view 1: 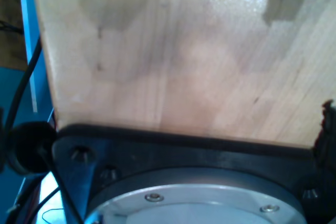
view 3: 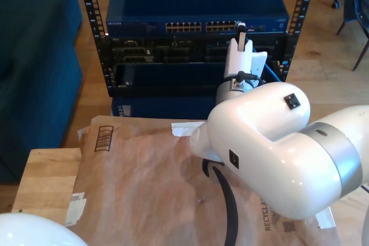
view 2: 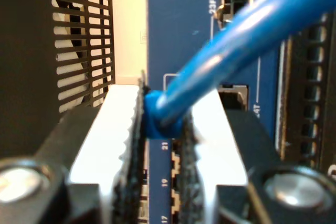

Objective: Grab the cable and plug it in

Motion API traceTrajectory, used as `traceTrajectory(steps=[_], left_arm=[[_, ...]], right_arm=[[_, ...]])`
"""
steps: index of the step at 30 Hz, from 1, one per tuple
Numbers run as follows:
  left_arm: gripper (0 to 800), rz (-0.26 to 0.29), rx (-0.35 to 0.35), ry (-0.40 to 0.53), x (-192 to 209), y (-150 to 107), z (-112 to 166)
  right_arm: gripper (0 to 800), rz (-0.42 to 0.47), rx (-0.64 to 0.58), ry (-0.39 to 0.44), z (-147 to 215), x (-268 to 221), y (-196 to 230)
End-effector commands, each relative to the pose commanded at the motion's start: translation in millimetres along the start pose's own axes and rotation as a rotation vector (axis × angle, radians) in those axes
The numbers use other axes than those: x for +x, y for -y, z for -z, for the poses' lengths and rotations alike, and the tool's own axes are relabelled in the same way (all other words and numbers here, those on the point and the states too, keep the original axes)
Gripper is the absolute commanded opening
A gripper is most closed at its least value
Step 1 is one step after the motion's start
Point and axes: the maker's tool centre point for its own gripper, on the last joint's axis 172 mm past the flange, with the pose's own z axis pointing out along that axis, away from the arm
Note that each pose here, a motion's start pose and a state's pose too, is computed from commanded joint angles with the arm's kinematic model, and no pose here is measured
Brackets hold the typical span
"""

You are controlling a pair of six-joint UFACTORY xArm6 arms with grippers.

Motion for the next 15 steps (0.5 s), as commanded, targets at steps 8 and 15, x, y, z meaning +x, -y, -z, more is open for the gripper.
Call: traceTrajectory(steps=[8,15], left_arm=[[800,0.0,0.0,0.0,0.0,0.0,0.0],[800,0.0,0.0,0.0,0.0,0.0,0.0]], right_arm=[[0,0.009,-0.011,-0.002,-0.1,2.4,-8.5],[0,0.009,-0.009,-0.006,-2.8,4.8,-10.8]])
